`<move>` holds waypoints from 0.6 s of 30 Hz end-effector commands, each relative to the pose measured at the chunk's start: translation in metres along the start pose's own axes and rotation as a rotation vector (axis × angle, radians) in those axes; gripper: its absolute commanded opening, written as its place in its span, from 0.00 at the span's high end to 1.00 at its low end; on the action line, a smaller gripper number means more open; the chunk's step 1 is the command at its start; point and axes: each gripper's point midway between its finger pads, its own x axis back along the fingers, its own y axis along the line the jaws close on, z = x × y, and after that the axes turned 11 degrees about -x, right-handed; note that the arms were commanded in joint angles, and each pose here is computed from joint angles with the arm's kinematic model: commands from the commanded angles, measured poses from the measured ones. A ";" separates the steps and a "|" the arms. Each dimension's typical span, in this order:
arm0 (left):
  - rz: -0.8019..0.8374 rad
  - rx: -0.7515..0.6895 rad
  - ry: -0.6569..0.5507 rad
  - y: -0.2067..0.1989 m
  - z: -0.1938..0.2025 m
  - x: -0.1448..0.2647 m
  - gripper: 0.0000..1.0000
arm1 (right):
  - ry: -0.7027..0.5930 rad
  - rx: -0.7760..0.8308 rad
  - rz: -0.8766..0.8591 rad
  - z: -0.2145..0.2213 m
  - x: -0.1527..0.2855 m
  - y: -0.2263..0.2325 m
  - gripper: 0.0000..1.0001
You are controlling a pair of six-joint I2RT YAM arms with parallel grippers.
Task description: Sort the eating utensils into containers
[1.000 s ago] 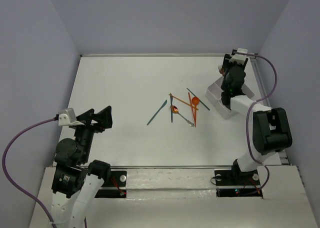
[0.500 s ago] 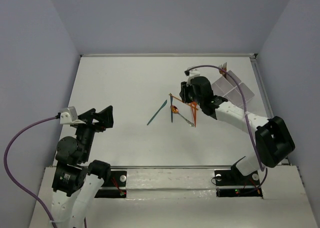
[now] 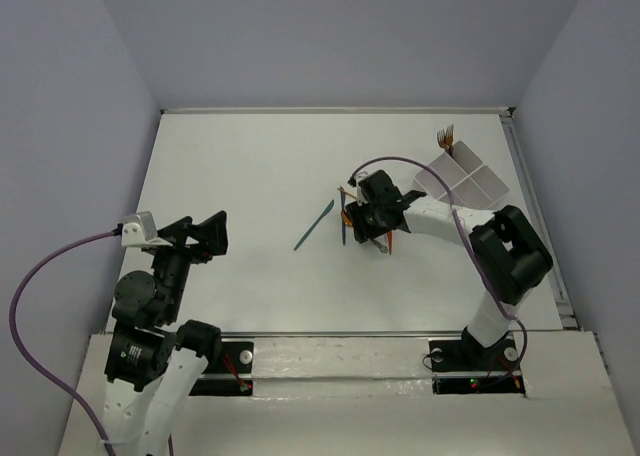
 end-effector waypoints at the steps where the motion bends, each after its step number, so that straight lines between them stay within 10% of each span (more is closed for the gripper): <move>1: 0.017 -0.012 -0.041 -0.004 -0.010 -0.004 0.01 | -0.005 0.040 -0.009 -0.017 -0.004 0.010 0.46; 9: 0.021 -0.011 -0.044 -0.004 -0.011 -0.004 0.01 | 0.023 0.050 0.031 -0.016 -0.024 0.003 0.53; 18: 0.020 -0.011 -0.048 -0.004 -0.012 -0.003 0.01 | 0.049 0.045 0.029 -0.013 -0.020 0.004 0.83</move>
